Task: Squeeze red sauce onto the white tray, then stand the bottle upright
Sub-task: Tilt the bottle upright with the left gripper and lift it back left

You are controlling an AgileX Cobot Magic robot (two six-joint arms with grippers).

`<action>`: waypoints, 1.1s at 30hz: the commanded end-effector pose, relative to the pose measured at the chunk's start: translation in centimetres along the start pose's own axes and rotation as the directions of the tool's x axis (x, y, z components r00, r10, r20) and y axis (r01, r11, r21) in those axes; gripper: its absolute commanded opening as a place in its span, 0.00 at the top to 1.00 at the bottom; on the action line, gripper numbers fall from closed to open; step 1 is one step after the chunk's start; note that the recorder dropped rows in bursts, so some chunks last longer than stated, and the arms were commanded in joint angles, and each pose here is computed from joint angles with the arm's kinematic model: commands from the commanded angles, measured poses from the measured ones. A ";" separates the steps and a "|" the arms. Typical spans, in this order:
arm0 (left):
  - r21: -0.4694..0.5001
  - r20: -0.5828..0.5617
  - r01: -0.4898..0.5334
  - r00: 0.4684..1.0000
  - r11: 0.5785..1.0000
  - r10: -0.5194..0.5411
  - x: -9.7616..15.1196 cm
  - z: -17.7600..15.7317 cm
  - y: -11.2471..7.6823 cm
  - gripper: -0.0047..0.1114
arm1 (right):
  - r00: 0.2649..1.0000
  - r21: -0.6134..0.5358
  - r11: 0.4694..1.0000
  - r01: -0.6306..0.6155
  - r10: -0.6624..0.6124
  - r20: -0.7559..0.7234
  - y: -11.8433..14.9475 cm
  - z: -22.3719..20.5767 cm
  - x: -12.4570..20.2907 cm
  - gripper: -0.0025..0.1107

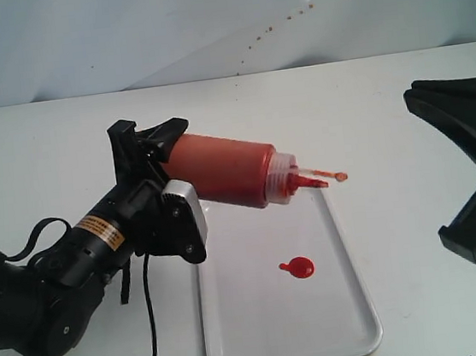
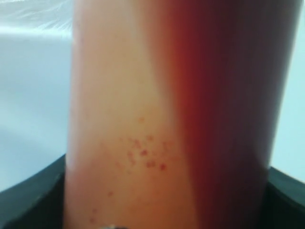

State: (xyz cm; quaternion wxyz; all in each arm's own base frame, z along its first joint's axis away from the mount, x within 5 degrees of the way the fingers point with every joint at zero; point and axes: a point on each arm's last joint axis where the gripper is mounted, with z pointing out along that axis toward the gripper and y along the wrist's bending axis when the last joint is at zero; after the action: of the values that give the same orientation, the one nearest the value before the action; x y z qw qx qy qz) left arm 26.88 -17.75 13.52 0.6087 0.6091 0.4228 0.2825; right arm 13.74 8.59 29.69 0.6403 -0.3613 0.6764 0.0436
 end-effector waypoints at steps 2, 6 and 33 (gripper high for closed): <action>-0.109 0.039 0.235 0.972 0.966 -0.232 -0.4 0.5 1.8 0.96 | 0.999 -0.002 0.999 -0.049 0.049 -0.004 0.1 -0.1 0.2 0.98; -0.101 0.061 0.412 0.911 0.906 -0.408 -0.1 0.6 1.9 0.96 | 0.999 -0.002 0.999 -0.049 0.049 -0.004 0.1 -0.1 0.2 0.98; 0.273 0.191 0.939 0.158 0.207 -0.969 5.4 -0.7 6.9 0.96 | 0.990 0.002 0.990 -0.140 0.140 -0.005 0.1 -0.1 0.2 0.95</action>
State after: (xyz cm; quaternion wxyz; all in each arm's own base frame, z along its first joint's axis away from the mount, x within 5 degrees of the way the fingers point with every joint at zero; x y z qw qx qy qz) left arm 29.70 -12.70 17.80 0.6635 0.3214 0.6298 -0.2446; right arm 13.75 8.55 29.65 0.6345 -0.3159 0.7004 0.0837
